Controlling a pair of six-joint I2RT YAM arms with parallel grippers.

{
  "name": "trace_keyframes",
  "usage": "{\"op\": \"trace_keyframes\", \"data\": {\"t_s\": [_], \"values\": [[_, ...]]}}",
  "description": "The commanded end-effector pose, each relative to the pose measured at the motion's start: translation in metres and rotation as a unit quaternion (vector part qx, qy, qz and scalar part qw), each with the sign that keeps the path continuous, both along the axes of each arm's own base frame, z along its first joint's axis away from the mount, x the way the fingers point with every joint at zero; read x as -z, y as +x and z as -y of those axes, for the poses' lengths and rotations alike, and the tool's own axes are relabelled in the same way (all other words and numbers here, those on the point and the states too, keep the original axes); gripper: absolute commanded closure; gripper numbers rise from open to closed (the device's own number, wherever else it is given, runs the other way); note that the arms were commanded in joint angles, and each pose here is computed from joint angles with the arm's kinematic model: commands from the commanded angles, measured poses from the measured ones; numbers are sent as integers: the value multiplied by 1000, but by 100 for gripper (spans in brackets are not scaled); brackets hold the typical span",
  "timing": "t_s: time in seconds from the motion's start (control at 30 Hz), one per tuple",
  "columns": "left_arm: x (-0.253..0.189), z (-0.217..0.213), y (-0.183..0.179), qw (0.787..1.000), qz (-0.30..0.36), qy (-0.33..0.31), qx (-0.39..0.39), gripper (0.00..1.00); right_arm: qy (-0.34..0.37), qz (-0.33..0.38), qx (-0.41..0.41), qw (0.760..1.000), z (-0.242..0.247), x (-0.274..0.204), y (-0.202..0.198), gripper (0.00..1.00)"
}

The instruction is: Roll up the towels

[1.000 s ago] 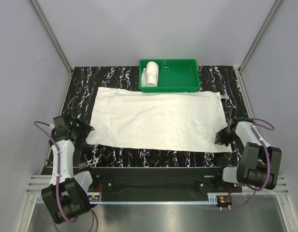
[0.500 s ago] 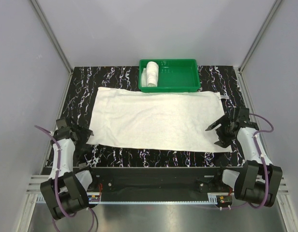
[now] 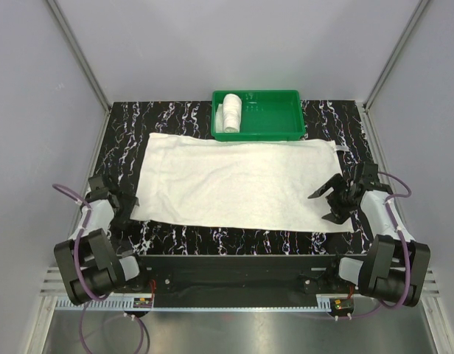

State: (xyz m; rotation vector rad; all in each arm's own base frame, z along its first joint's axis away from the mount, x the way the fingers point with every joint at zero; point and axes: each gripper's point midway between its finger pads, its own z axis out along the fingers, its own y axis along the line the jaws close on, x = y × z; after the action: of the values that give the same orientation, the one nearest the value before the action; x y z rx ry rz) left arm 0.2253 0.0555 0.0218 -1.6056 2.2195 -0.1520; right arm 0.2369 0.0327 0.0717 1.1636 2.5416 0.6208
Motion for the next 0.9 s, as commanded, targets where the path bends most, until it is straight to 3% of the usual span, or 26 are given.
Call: {"op": "trace_keyframes", "data": {"t_s": [0.0,0.07,0.1,0.27,0.3,0.33,0.4,0.7,0.77,0.87], "values": [[10,-12,14,1000,5,22,-14,33,11,27,-13,999,-2,-8,13,10],[14,-10,19,1000,7,16,-11,38,13,27,-13,999,-2,-8,14,10],[14,-7,22,1000,11,14,-6,47,14,25,-12,1000,-3,-7,14,10],[16,-2,31,1000,20,10,3,73,11,25,-12,1000,-1,-7,17,10],[16,-1,32,1000,22,10,7,86,8,25,-11,1000,0,-7,17,10],[15,-1,33,1000,25,11,8,92,6,25,-11,1000,1,-7,17,10],[11,-1,36,999,32,14,12,100,0,22,-9,1000,3,-5,16,10],[-43,10,49,993,104,19,58,100,-67,1,19,998,26,-8,10,9],[-51,14,48,991,114,15,71,100,-66,-9,36,997,26,-8,5,2],[-60,20,46,987,128,11,93,100,-48,-42,57,996,21,-1,-8,2]]}}
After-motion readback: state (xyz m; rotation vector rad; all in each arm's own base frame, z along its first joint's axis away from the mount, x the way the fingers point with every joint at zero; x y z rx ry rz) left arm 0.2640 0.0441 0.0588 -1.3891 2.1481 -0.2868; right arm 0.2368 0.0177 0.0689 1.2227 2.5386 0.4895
